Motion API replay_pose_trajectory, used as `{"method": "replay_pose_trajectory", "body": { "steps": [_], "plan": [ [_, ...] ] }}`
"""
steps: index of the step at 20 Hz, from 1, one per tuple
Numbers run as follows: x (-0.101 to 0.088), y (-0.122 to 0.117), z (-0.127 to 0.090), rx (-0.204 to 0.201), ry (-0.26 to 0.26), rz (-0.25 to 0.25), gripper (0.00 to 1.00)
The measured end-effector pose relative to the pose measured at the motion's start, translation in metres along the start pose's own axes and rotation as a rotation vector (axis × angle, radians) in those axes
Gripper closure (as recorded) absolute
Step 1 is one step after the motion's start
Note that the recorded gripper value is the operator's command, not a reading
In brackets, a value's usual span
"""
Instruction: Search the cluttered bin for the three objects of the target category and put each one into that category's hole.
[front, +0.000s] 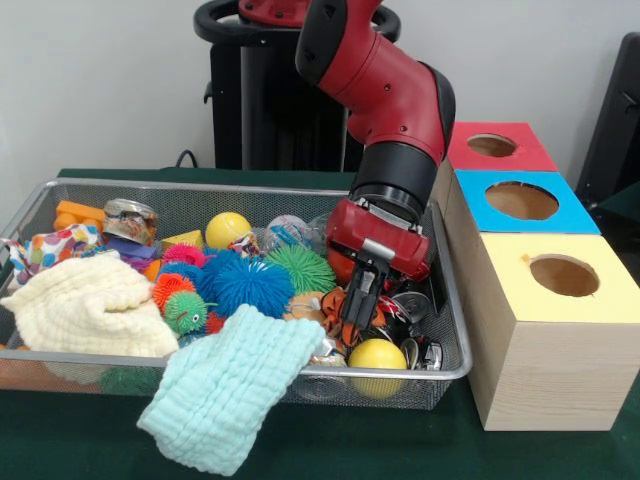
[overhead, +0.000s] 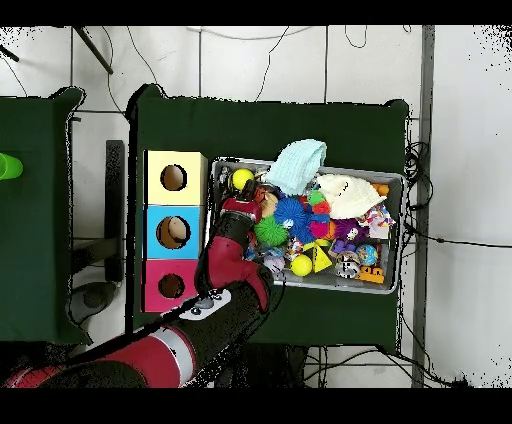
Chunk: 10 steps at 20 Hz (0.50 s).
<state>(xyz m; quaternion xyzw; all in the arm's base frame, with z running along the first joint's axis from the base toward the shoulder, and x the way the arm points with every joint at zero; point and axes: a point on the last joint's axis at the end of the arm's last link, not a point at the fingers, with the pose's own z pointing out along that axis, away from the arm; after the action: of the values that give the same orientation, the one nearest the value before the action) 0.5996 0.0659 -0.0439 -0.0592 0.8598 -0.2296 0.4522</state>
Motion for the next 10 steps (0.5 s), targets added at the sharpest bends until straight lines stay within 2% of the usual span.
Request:
{"method": "replay_pose_trajectory", "body": {
  "steps": [3, 6, 7, 10],
  "plan": [
    [-0.006, -0.003, -0.004, -0.01, -0.003, -0.004, 1.0],
    [-0.021, -0.012, -0.015, -0.033, 0.011, -0.007, 1.0],
    [-0.032, -0.021, -0.021, -0.041, 0.035, -0.006, 1.0],
    [-0.048, -0.035, -0.028, -0.042, 0.075, 0.003, 1.0]
  ]
}}
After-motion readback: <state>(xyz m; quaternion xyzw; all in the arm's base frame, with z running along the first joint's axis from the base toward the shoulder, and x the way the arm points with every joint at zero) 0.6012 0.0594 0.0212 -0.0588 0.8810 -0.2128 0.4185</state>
